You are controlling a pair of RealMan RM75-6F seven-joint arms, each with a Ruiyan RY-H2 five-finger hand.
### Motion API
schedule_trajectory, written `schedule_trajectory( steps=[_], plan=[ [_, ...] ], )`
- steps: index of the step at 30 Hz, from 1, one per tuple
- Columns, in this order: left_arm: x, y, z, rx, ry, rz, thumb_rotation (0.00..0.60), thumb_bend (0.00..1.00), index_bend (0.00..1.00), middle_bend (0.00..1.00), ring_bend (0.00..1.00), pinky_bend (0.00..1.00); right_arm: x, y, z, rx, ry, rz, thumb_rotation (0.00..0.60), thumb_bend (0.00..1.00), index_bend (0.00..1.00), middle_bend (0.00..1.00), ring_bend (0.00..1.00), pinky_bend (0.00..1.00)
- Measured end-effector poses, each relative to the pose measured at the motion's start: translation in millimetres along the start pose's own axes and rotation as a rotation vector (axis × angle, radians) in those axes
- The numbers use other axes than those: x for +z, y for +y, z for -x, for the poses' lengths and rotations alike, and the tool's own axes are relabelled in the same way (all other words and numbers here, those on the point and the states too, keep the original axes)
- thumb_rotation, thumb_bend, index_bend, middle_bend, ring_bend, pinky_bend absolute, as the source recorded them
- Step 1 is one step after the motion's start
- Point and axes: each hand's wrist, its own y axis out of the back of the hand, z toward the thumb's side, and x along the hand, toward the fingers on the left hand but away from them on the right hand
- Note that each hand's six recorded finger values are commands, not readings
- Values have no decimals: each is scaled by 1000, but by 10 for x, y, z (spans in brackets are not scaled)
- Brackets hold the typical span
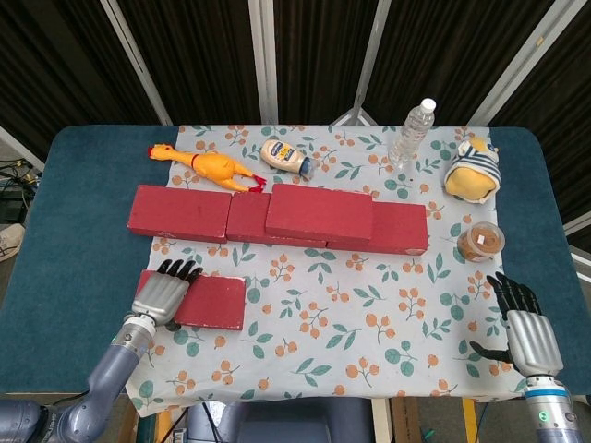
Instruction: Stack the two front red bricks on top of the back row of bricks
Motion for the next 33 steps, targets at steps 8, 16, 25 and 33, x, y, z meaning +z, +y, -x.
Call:
schedule_trajectory(
  steps=[8, 16, 25, 33],
  plan=[
    [1, -53, -25, -8, 5, -18, 600, 0, 0, 0, 0, 17, -6, -2, 7, 1, -5, 2, 600, 108, 0, 0, 0, 0],
    [-26, -101, -54, -23, 20, -28, 600, 0, 0, 0, 0, 81, -18, -9, 19, 9, -12, 5, 600, 108, 0, 0, 0, 0],
    [-48, -87, -62, -1, 18, -93, 600, 0, 67, 199, 119, 279, -13, -30, 15, 30, -12, 2, 600, 108, 0, 0, 0, 0],
    [-65, -21, -85, 14, 28, -118, 600, 0, 208, 388, 307, 379, -18, -27, 20, 33, -17, 7, 600, 108, 0, 0, 0, 0]
  ],
)
